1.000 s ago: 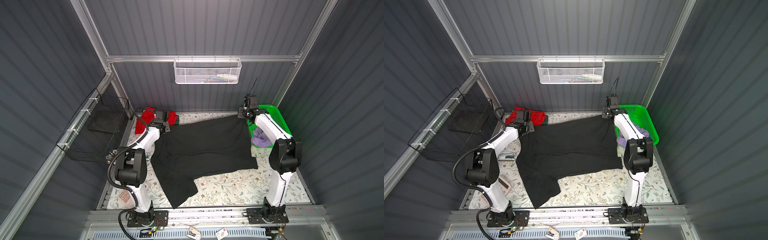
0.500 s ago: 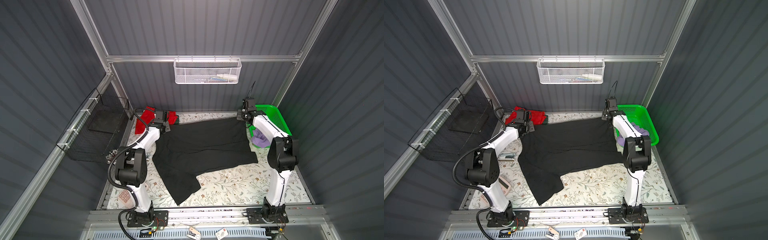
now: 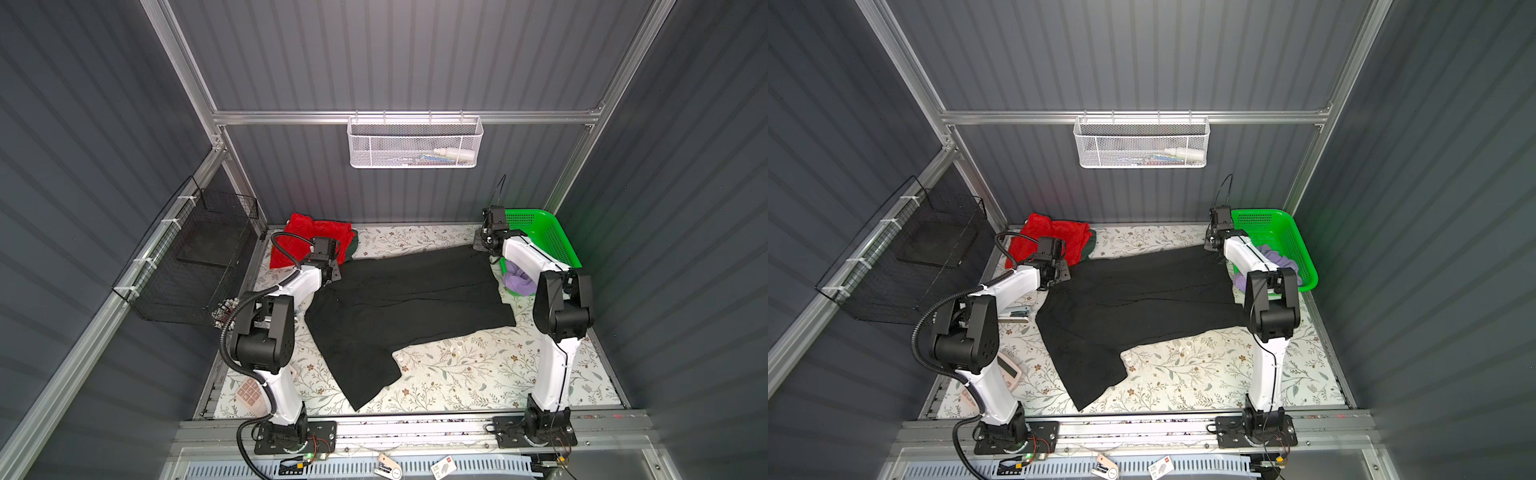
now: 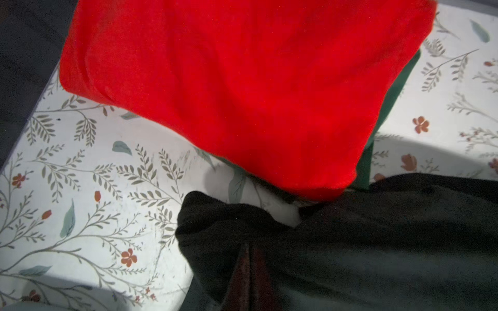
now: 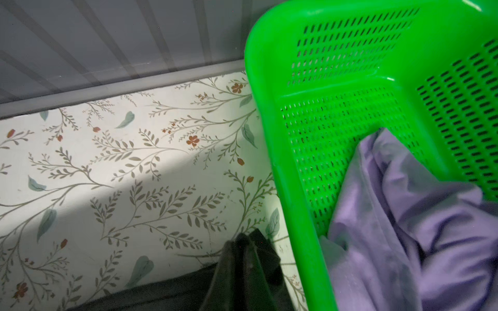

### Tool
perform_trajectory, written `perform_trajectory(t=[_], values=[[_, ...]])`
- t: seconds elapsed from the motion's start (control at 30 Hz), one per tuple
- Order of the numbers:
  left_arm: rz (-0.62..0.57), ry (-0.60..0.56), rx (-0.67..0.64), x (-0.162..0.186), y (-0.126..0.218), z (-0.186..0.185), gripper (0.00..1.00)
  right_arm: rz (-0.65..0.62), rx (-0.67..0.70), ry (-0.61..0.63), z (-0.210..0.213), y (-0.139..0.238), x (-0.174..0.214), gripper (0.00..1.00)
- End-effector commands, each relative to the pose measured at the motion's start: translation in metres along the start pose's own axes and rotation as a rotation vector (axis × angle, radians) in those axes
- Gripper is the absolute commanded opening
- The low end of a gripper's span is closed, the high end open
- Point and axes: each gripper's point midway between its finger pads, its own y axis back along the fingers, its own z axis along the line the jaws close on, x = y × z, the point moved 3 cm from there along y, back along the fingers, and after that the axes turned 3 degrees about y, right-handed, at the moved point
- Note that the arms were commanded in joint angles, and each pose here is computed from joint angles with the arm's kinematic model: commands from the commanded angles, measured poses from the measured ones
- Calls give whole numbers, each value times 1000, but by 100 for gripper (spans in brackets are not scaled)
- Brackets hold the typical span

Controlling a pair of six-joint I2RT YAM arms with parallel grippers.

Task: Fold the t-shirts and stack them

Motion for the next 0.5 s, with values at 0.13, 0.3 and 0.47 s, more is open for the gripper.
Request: perform_trajectory(t=[0.13, 0.3, 0.47], values=[[-81, 90, -34, -1, 16, 18, 0, -46, 76, -64, -24, 13, 1, 0], [-95, 131, -16, 8, 23, 22, 0, -17, 84, -91, -28, 16, 15, 0], [-44, 160, 95, 19, 32, 10, 13, 1, 82, -113, -30, 21, 22, 20]])
